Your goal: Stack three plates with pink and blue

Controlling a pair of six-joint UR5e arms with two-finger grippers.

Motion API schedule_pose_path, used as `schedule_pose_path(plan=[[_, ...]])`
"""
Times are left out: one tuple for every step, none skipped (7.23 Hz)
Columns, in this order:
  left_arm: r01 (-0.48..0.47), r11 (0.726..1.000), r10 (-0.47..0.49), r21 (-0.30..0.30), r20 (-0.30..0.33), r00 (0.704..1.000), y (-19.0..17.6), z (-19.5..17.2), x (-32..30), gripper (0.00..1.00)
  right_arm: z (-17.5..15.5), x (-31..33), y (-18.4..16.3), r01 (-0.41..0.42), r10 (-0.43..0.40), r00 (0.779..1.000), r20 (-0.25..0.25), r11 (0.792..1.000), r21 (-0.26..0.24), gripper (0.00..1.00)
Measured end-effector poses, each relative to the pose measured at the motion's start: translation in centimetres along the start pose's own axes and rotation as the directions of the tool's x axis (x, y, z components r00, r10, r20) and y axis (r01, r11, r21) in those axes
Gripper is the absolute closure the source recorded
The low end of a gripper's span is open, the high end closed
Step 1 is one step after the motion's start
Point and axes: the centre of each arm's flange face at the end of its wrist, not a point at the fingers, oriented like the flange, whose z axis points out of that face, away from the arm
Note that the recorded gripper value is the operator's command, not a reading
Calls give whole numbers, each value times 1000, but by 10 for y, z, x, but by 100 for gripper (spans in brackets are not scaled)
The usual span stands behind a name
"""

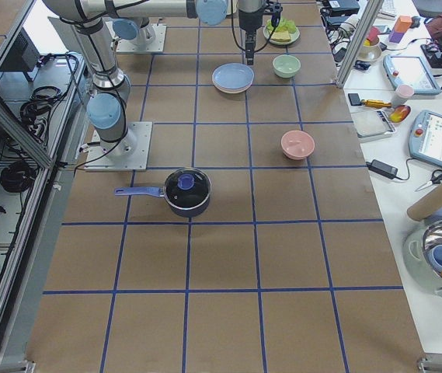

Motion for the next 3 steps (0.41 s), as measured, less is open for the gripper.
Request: schedule_pose_path(plan=[[0, 1000, 0, 0, 0, 1000, 0, 0, 0, 0, 2, 0, 0, 0, 0, 1000, -1, 1000, -3, 0], [0, 1000, 0, 0, 0, 1000, 0, 0, 0, 0, 3, 0, 1, 1, -1, 1000, -1, 1000, -5, 0], [1, 1000, -1, 1, 1, 1000, 0, -1, 0, 0, 3, 0, 1, 1, -1, 1000, -2, 1000, -7, 0]])
